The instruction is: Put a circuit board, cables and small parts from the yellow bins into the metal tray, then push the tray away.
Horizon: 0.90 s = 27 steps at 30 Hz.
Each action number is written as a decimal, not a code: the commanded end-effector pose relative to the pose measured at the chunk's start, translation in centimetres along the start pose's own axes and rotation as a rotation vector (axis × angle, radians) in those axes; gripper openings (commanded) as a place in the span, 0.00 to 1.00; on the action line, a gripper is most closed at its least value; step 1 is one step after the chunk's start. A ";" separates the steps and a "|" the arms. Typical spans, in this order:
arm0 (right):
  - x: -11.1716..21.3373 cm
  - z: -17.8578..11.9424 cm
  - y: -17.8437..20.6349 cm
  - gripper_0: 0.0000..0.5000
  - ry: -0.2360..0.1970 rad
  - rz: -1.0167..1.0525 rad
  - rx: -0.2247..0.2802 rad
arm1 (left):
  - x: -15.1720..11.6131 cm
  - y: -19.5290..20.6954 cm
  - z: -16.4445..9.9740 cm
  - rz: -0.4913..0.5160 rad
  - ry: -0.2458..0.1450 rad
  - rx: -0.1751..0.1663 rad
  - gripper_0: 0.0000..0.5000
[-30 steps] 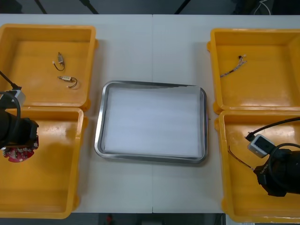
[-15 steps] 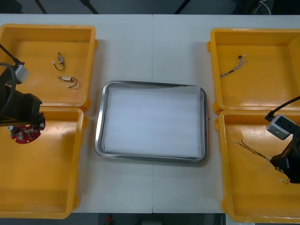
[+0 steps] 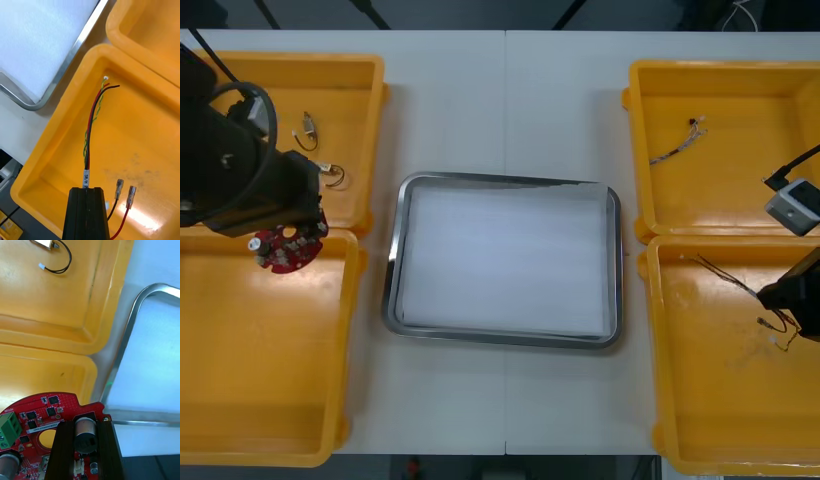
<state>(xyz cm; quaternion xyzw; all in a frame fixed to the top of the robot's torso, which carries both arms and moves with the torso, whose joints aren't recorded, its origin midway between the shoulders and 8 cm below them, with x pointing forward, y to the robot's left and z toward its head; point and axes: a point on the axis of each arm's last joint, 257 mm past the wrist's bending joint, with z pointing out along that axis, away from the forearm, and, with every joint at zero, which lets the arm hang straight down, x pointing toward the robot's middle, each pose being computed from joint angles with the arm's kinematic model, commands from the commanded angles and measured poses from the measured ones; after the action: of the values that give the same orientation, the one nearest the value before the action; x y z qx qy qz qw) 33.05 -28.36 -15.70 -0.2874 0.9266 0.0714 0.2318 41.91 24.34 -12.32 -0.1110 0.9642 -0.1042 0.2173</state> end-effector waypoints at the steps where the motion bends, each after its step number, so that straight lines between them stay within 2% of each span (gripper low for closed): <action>1: -2.3 -1.6 0.9 0.00 -0.070 0.028 0.016 | -0.3 -3.9 0.6 0.038 -0.038 0.026 0.00; 7: -2.8 -2.4 1.1 0.00 -0.081 0.073 0.038 | 1.2 -6.7 1.8 0.016 -0.025 0.055 0.00; 17: -2.7 -3.9 -0.1 0.00 -0.070 0.121 0.126 | 4.1 -11.8 4.8 0.073 -0.036 0.085 0.00; 22: -2.7 -4.2 -1.3 0.00 -0.074 0.130 0.174 | 5.5 -13.6 6.3 0.095 -0.051 0.086 0.00; 27: -2.6 -4.4 -1.6 0.00 -0.070 0.125 0.186 | 6.8 -15.0 7.6 0.110 -0.058 0.077 0.00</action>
<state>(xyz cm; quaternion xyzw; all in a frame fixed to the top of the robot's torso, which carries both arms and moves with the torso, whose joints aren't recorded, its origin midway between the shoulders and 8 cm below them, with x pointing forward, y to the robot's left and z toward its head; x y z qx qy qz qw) 33.72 -28.69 -12.53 -0.1976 0.9433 0.0403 0.2639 41.92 10.02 -19.23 -0.0369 0.9645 -0.1060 0.2390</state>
